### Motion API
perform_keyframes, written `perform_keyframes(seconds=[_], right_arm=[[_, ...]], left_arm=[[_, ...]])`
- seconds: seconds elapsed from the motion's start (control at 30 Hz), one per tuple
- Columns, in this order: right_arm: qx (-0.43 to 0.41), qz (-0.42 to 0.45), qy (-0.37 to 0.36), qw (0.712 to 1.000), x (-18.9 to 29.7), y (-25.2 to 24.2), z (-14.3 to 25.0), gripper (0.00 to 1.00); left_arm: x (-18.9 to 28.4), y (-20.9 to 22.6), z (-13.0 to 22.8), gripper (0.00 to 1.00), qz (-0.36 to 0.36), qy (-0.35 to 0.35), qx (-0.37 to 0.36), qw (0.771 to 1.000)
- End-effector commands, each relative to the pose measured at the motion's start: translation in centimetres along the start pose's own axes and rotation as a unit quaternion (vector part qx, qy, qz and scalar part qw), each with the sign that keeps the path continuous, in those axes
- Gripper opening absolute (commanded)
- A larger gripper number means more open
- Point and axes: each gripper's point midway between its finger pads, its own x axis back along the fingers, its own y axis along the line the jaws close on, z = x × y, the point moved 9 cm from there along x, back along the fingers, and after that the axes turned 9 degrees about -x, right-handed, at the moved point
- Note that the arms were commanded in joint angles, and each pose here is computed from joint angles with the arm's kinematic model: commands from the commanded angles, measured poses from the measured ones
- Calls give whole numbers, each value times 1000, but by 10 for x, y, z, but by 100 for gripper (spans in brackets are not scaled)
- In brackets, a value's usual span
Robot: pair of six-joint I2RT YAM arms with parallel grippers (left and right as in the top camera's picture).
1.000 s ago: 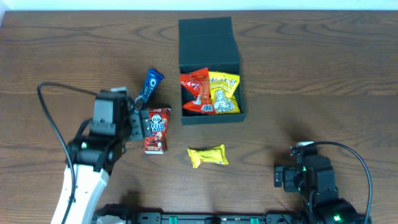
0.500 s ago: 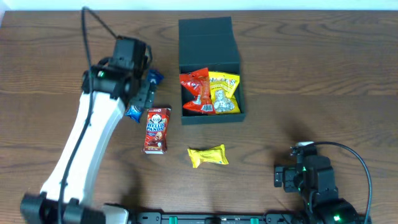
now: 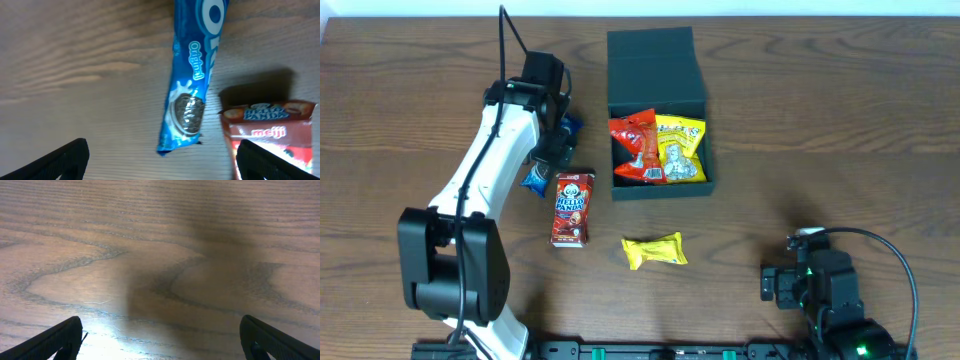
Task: Pack container
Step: 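Reach the left gripper to the red Hello Panda box and grasp it, then lift the Hello Panda box with the left gripper toward the black box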
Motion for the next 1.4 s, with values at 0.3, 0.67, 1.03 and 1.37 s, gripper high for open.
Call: perform_keyframes(seconds=[0.3,0.67,1.03,1.37], right_arm=[[-10,1,-2,1000,0,-1,0,99],[-10,1,-2,1000,0,-1,0,99],[-10,1,-2,1000,0,-1,0,99],[-10,1,-2,1000,0,-1,0,99]], left_arm=[[40,-42,2,95,91,-16,159,983],[15,-87,65,95,90,-1,193,977],[-23,-92,78,95,87,-13,198,976],[-60,-94,75,95,83,21,182,980]])
